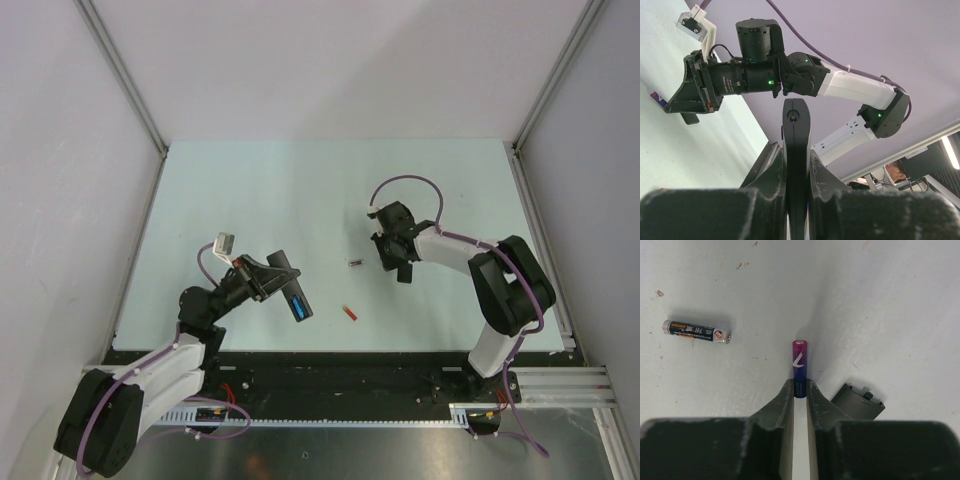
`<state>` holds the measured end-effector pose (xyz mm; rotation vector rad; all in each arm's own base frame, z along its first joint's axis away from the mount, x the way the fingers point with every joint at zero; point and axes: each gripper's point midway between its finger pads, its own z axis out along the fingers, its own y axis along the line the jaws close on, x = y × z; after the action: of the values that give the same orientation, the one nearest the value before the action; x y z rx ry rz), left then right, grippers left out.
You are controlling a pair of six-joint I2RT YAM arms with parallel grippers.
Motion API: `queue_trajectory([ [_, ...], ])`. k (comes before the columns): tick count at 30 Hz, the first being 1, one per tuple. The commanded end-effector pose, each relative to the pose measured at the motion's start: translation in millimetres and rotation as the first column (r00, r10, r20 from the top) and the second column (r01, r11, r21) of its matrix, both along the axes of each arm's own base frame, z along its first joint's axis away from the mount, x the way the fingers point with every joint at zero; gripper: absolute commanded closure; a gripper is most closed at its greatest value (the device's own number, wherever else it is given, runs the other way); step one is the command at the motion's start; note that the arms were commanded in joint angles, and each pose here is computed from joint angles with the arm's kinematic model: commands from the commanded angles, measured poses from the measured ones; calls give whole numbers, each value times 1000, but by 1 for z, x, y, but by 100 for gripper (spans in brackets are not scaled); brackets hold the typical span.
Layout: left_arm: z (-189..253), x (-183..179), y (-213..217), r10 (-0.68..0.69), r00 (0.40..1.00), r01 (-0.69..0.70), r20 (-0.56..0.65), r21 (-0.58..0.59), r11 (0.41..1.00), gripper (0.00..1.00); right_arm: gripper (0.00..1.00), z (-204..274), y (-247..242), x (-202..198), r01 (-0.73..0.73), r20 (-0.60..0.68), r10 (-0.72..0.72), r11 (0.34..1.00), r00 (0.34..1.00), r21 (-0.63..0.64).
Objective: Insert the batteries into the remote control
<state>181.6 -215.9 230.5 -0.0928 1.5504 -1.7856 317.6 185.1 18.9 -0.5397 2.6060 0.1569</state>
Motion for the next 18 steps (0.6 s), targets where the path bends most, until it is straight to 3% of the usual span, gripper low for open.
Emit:
queue_trajectory([
  [1,-34,-8,5,10,998,-8,-55,38,999,100,90,-5,-1,-10,17,-32,-17,1000,999,8],
  [7,-33,-6,5,19,998,-17,-58,32,999,100,100,-11,-8,-10,75,-53,-75,997,996,-5],
  [11,-33,-3,6,30,998,-28,-61,32,999,100,100,-3,-11,-8,127,-36,-127,992,991,3],
  [15,-27,5,6,58,996,-57,-65,18,998,100,100,53,-6,-12,174,53,-175,984,983,32],
  [18,-15,14,4,68,996,-68,-52,7,998,100,100,109,9,-42,113,64,-119,989,991,98],
])
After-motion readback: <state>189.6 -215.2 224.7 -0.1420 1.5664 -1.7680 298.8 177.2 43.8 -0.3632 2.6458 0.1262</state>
